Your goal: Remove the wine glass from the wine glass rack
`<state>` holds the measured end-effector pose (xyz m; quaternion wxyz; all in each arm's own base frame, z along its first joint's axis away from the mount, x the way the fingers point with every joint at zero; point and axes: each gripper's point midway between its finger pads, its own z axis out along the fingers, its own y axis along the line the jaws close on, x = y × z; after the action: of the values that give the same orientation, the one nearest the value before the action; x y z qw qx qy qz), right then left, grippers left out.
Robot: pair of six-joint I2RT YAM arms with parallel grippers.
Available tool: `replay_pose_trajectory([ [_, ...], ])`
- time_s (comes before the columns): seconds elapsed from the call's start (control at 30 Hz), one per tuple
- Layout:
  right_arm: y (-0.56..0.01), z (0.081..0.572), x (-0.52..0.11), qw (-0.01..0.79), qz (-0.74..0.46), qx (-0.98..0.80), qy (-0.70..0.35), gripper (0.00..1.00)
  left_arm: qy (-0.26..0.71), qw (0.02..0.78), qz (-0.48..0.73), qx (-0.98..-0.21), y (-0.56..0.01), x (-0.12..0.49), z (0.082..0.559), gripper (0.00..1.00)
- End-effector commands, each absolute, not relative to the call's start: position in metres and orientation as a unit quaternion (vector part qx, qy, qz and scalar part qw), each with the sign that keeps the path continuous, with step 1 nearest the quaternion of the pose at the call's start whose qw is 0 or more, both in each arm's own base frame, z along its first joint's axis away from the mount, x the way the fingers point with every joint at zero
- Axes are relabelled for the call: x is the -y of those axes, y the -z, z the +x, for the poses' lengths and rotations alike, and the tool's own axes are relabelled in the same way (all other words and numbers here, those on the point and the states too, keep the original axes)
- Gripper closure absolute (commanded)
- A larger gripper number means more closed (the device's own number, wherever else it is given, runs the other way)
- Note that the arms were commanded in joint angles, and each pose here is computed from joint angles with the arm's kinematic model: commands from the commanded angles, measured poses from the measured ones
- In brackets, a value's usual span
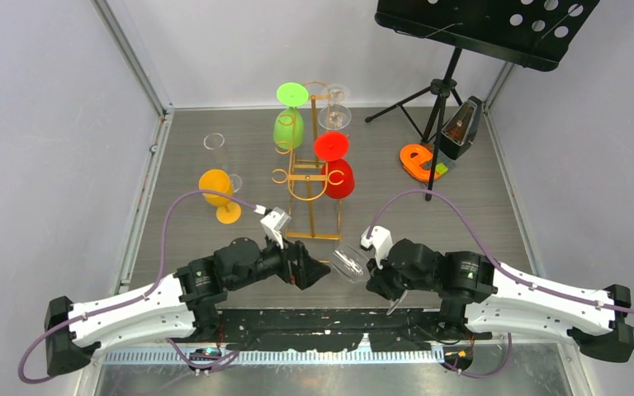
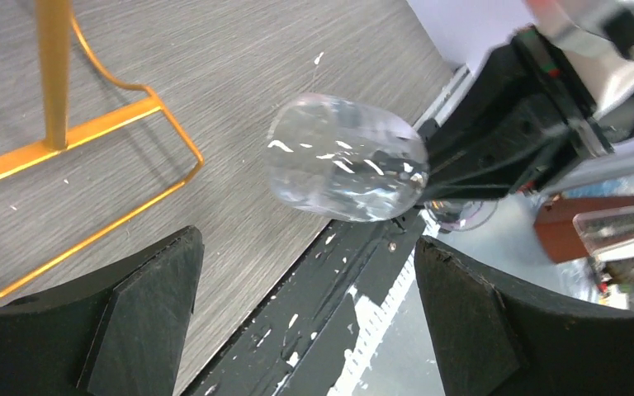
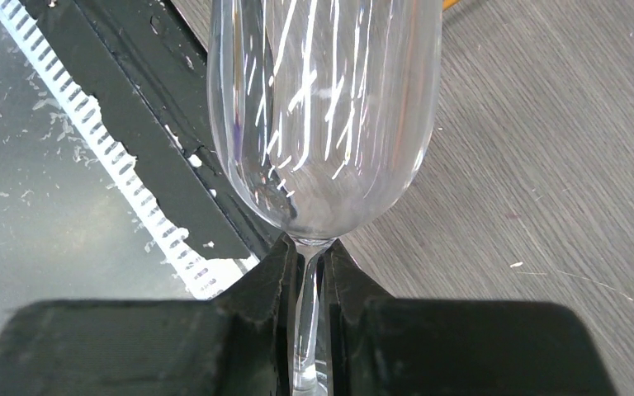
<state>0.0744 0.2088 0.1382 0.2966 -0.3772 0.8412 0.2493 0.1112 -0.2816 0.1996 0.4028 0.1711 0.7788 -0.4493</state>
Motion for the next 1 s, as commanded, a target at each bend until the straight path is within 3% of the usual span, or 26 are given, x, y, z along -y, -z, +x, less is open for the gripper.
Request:
replay_pose_trajectory([
  [0.0,-0.175,0.081,-0.215,0.345,-0.386,-0.810,-0.274,0.94,0.527,0.375,0.119,-0.753,-0.216,0.287,0.116,0.04],
  [0.5,-0.199,0.069,-0.229,0.359,-0.427,-0.773,-0.301,0.94,0.609,0.305,0.042,-0.731,-0.205,0.271,0.136,0.05],
  [0.97,-0.224,0.064,-0.259,0.392,-0.498,-0.725,-0.268,0.94,0.624,0.265,0.055,-0.733,-0.197,0.257,0.121,0.10],
])
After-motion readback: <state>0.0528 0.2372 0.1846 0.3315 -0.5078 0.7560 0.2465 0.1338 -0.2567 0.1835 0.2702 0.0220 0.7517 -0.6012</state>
